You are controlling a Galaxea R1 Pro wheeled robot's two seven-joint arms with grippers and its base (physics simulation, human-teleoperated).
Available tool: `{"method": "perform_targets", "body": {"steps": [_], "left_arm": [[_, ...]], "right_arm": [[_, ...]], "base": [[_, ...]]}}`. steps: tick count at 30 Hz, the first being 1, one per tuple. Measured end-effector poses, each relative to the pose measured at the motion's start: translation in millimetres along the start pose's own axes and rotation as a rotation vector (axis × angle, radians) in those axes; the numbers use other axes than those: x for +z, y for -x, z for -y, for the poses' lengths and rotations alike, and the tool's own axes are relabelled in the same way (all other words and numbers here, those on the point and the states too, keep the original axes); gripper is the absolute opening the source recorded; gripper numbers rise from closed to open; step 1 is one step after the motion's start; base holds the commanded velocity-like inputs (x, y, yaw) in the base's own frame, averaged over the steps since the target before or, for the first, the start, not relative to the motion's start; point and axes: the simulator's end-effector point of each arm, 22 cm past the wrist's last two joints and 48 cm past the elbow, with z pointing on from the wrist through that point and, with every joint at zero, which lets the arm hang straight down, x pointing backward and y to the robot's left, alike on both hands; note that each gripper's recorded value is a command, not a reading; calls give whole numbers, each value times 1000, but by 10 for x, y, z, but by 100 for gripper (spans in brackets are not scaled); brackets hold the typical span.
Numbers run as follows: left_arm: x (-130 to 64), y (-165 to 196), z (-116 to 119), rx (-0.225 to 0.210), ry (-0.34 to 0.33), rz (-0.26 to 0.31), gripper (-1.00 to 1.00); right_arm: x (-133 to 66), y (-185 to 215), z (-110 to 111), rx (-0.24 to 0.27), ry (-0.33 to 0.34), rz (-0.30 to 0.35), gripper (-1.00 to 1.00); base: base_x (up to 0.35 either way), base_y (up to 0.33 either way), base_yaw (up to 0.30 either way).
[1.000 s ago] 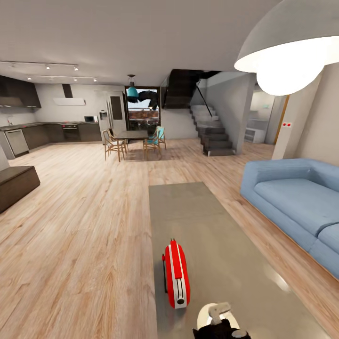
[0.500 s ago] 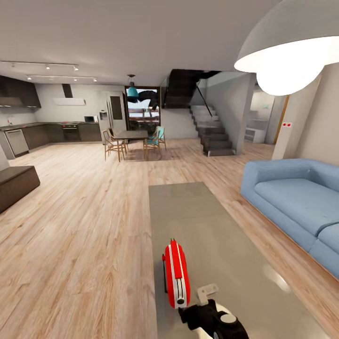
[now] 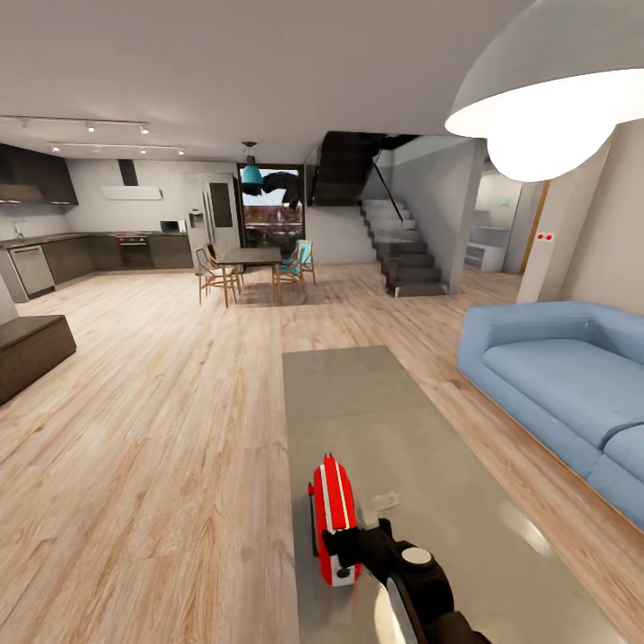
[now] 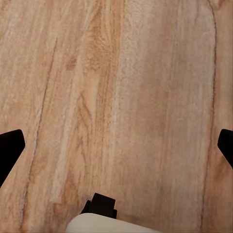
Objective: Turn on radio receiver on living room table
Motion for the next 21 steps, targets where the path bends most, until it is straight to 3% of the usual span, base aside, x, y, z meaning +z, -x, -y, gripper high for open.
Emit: {"method": "perform_targets", "body": {"steps": [3, 11, 18, 21], "left_arm": [[0, 0, 1, 0, 0, 0, 100], [0, 0, 1, 1, 0, 0, 100], [0, 1, 2, 1, -1, 0, 100], [1, 2, -4, 2, 0, 0, 100]], "right_arm": [[20, 327, 45, -18, -6, 38, 100], [21, 899, 112, -43, -13, 57, 100], [-42, 1614, 170, -78, -25, 140, 100], [-61, 1803, 208, -87, -36, 109, 100]], "base": [[0, 0, 0], [0, 0, 0], [0, 0, 0], [0, 0, 0]]}}
